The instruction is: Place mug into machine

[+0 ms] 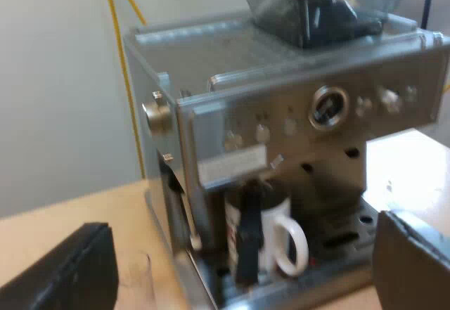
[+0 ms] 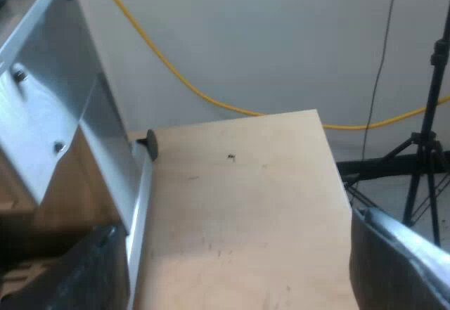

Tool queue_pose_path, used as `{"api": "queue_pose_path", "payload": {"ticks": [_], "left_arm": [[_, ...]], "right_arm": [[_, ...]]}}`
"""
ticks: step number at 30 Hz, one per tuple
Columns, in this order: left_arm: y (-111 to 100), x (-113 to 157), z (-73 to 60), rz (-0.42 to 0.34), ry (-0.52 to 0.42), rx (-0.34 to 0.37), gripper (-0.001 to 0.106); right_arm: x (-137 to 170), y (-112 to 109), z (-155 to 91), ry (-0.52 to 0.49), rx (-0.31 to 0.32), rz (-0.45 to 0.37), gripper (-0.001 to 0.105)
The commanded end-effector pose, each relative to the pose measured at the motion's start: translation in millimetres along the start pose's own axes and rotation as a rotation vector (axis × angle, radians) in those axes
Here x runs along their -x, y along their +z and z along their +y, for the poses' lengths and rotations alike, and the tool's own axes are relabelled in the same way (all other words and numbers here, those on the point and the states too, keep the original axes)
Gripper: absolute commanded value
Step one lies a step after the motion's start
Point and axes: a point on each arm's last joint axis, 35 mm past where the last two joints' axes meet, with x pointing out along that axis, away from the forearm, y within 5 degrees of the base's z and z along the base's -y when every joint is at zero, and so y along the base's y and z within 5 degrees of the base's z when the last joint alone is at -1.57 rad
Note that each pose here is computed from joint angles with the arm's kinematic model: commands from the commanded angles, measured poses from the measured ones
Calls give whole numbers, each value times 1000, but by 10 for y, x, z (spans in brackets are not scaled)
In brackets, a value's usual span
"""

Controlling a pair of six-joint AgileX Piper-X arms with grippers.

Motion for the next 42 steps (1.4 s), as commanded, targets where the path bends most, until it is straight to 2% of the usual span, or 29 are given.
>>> {"api": "queue_pose_path", "payload": {"ticks": [1,7,15,17,20,22,25,29,34,42], "left_arm": [[-150,111,-34,10,8,9,85],[-463,314,-93,21,9,14,85],[-649,308,-66,168,34,85,85],[-685,318,-64,199,53,100,85],[-695,320,-62,207,57,103,85],[-702,322,-62,214,58,106,85],[-710,315,-51,216,78,106,85],[-713,236,22,177,168,83,85],[-795,71,120,159,187,74,85],[-1112,-149,263,265,199,115,85]], "right_arm": [[203,-114,45,7,21,-13,66],[594,-320,121,-6,24,-61,66],[877,-684,232,-19,26,-107,66],[798,-763,248,-6,23,-59,66],[779,-850,268,12,15,14,66],[736,-879,276,23,14,23,66],[700,-889,277,22,14,19,66],[653,-854,265,8,18,-32,66],[564,-850,259,-3,18,-74,66],[359,-1026,292,14,14,-12,66]]}}
